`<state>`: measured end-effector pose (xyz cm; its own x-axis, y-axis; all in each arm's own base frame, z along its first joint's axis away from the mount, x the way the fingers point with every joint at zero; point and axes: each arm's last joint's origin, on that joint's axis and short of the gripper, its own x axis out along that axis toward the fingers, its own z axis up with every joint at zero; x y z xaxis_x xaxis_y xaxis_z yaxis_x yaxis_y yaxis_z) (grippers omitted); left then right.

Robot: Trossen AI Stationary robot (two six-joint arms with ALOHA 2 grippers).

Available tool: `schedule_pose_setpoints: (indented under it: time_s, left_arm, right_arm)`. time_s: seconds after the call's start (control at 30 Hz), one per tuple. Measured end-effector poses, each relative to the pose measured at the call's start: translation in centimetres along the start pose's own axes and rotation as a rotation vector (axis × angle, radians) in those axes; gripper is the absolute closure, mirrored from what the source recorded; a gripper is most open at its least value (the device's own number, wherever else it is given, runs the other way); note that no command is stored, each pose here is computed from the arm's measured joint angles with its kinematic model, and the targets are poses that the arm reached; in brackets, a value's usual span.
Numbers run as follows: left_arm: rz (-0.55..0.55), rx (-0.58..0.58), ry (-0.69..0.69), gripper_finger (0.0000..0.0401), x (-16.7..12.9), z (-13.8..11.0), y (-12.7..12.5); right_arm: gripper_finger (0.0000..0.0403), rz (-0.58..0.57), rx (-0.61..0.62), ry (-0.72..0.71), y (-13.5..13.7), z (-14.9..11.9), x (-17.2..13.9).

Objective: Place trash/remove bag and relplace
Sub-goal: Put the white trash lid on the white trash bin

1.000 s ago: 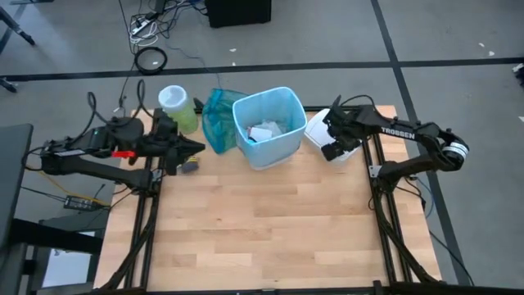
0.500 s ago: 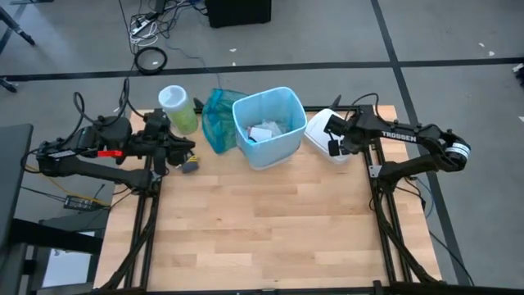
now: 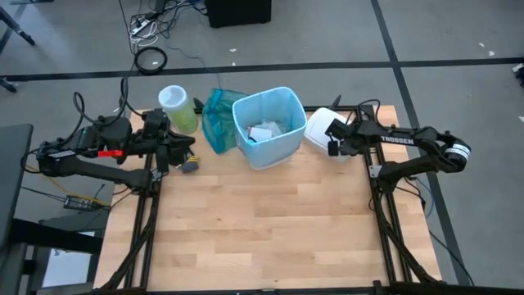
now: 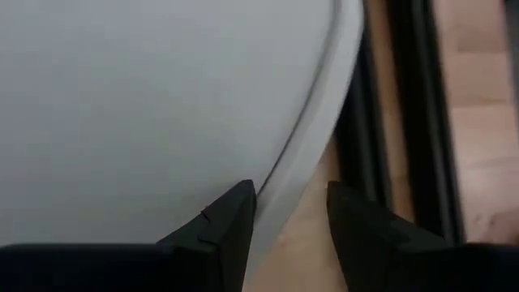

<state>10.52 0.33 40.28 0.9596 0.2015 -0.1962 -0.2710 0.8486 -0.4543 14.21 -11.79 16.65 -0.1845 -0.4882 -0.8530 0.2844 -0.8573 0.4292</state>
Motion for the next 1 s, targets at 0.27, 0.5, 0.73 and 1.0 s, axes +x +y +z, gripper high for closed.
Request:
schedule_pose_setpoints:
  time_s: [0.27, 0.5, 0.73, 1.0]
  left_arm:
    - [0.037, 0.001, -0.025, 0.0371, 0.0, 0.1, 0.1]
    - [0.044, -0.002, -0.035, 0.0371, 0.0, 0.2, 0.1]
    - [0.044, 0.024, -0.035, 0.0371, 0.0, 0.2, 0.1]
    - [0.048, 0.059, -0.029, 0.0371, 0.0, 0.1, 0.1]
  right_arm:
    - [0.0264, 0.001, 0.05, 0.039, 0.1, -0.2, 1.5]
    - [0.0353, -0.025, 0.019, 0.081, -0.1, -1.2, 1.9]
    - [0.0384, -0.046, -0.121, 0.193, 0.0, -1.4, 1.5]
    - [0.0385, -0.039, -0.174, 0.288, -0.3, -0.4, 0.1]
